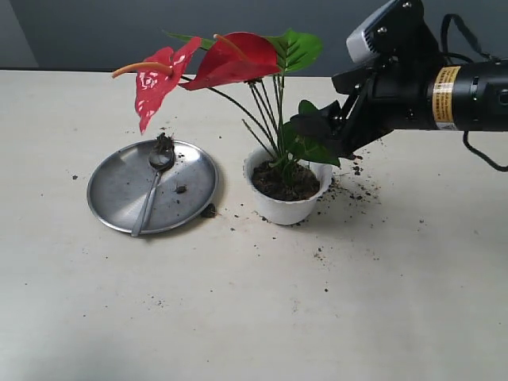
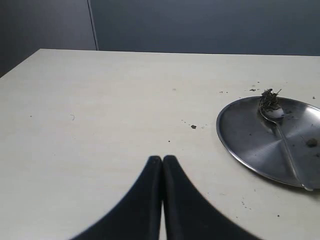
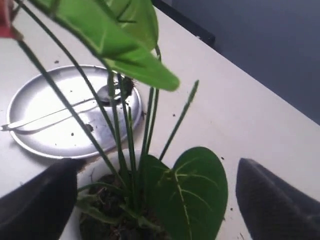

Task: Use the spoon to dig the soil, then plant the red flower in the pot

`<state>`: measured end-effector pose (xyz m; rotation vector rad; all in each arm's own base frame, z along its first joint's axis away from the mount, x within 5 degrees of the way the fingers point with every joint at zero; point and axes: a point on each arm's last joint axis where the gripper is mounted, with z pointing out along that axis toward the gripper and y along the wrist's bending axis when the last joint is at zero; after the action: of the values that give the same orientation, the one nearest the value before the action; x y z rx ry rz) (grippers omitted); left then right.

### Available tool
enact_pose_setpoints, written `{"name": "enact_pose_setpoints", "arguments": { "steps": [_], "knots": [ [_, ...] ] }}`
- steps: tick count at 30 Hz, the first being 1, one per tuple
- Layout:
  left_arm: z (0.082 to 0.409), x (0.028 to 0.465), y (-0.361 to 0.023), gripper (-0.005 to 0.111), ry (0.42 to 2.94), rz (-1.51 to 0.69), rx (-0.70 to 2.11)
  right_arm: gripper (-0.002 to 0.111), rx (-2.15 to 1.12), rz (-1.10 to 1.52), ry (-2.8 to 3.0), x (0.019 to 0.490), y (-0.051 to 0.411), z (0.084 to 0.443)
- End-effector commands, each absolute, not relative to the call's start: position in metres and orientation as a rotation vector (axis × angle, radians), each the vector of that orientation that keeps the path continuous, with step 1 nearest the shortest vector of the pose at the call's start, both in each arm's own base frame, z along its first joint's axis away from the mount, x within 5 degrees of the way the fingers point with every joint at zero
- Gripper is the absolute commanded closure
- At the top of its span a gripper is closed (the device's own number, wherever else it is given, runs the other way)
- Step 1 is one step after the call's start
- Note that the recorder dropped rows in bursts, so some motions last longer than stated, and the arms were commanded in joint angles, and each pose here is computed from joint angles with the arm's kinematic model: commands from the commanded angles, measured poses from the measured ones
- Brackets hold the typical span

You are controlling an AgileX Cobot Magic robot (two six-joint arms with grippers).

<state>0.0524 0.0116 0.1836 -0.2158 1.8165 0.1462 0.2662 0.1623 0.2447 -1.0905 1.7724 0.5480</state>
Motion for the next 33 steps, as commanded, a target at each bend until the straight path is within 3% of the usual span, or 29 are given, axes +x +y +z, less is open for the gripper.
{"name": "enact_pose_setpoints", "arguments": {
  "steps": [1,19,33],
  "knots": [
    [0.183,0.052,0.011,0.106,1.808,0.145,-0.212,0.027,-1.031,0.51,1.824,0.254,0.15,0.265],
    [0.183,0.052,0.011,0.106,1.808,0.145,-0.212,0.027,-0.343,0.062,1.553,0.198,0.069,0.385],
    [0.183,0.052,0.011,0.106,1.808,0.146,-0.211,0.027,-0.298,-0.084,1.396,0.161,0.044,0.414]
  ]
}}
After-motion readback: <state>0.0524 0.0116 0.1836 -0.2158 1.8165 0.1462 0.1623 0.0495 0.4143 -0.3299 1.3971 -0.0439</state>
